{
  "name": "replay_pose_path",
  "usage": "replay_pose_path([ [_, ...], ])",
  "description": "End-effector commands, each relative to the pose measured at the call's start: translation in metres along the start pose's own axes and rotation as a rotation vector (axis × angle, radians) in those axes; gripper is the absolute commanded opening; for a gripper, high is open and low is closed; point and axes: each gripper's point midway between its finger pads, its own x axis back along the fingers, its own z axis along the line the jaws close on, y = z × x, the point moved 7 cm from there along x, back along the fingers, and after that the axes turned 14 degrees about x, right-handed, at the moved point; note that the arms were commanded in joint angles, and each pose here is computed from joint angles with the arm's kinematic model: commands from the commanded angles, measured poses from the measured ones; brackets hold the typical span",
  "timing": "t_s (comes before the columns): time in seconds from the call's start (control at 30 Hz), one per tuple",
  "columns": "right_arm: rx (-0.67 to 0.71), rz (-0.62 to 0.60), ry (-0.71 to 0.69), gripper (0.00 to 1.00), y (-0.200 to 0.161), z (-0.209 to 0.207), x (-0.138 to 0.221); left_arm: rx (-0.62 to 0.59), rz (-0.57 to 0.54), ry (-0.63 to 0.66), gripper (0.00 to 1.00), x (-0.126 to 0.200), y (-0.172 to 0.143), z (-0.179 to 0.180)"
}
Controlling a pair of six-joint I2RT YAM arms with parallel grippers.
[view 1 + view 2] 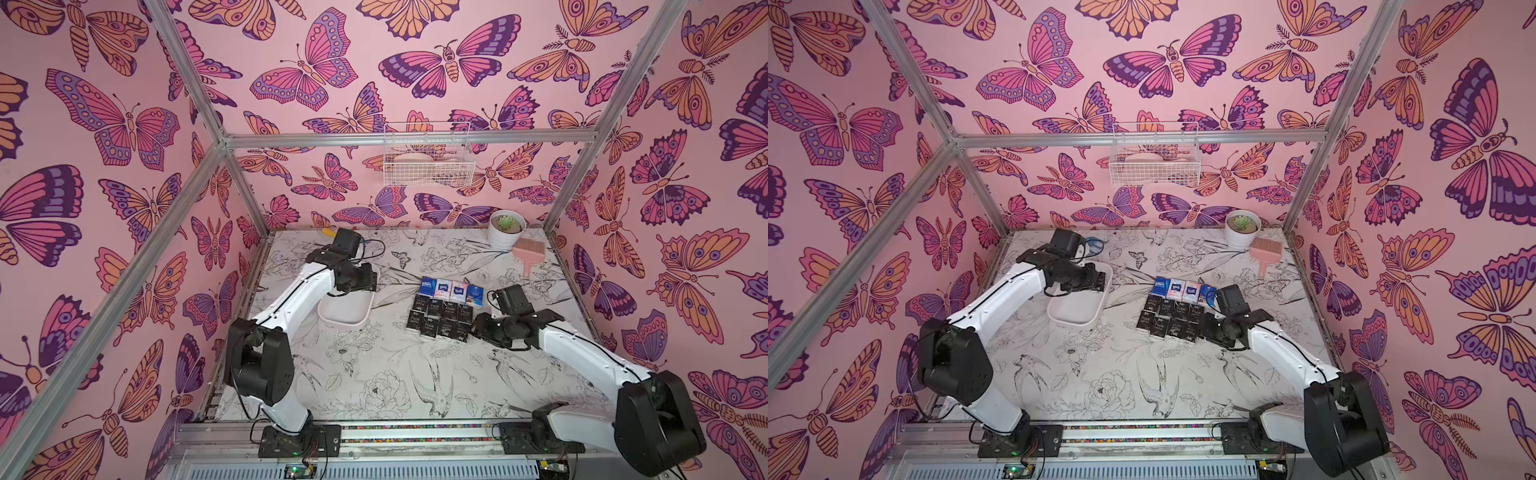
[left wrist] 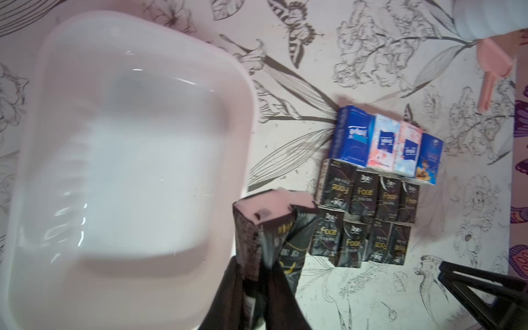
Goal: Take the pocket tissues out of the storage box
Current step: Place the pocket tissues at the center of the board.
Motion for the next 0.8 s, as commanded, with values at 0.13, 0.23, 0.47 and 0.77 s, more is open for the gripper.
replay_pose_path([
  [0.13,-0.089,-0.056,-0.133,0.53,0.006,-0.028,0.029,-0.170,0.133,-0.160,0.11,-0.014,-0.067,-0.108],
  [0.23,-0.139,-0.078,-0.178,0.53,0.000,-0.041,0.039,-0.214,0.187,-0.203,0.11,-0.032,-0.097,-0.143],
  [0.47,-0.197,-0.109,-0.233,0.53,-0.012,-0.059,0.052,-0.264,0.312,-0.246,0.11,-0.088,-0.144,-0.201],
  [0.77,-0.213,-0.110,-0.268,0.54,-0.023,-0.070,0.057,-0.235,0.378,-0.218,0.11,-0.140,-0.170,-0.221],
])
